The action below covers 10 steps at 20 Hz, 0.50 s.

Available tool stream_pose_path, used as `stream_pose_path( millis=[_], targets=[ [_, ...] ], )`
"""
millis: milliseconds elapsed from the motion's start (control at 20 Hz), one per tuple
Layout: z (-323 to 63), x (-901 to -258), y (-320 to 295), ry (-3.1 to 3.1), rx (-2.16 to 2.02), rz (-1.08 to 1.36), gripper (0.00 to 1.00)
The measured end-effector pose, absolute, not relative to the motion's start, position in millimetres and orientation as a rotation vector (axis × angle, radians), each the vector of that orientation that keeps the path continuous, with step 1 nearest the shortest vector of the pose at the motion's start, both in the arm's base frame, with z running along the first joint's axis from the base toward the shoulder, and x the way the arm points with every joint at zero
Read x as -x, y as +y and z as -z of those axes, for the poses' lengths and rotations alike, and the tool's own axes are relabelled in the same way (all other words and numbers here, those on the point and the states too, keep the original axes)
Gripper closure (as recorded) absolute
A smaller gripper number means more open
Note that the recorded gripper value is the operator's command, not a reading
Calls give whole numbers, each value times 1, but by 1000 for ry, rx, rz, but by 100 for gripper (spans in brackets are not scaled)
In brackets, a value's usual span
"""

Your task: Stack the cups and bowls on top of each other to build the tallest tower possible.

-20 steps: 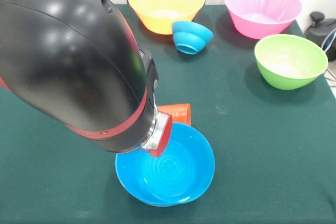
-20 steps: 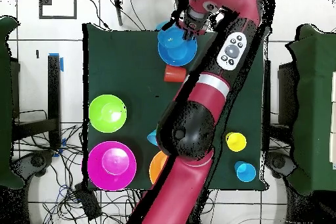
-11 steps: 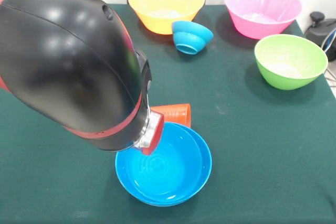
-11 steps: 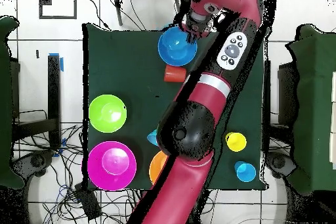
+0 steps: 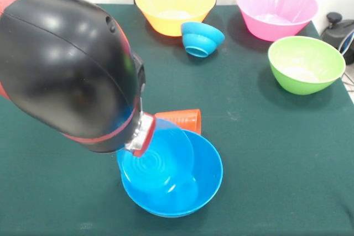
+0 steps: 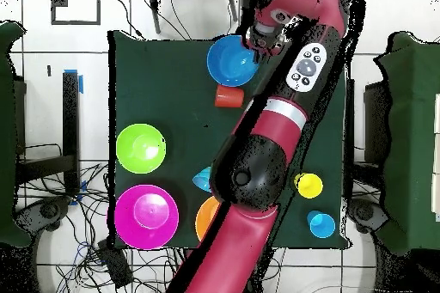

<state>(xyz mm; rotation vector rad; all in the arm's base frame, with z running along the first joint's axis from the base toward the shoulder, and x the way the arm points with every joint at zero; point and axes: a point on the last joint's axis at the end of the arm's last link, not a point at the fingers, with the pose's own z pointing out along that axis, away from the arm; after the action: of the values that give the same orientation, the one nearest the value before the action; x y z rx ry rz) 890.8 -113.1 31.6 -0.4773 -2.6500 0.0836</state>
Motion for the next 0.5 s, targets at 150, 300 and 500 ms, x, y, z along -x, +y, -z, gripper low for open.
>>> stream_pose_path(
  millis=[150, 300, 500],
  targets=[
    [-29, -883, -124, -2636, 463, -137, 100],
    [-28, -877, -129, -2628, 448, -164, 100],
    [-27, -870, -130, -2621, 419, -203, 100]
  ],
)
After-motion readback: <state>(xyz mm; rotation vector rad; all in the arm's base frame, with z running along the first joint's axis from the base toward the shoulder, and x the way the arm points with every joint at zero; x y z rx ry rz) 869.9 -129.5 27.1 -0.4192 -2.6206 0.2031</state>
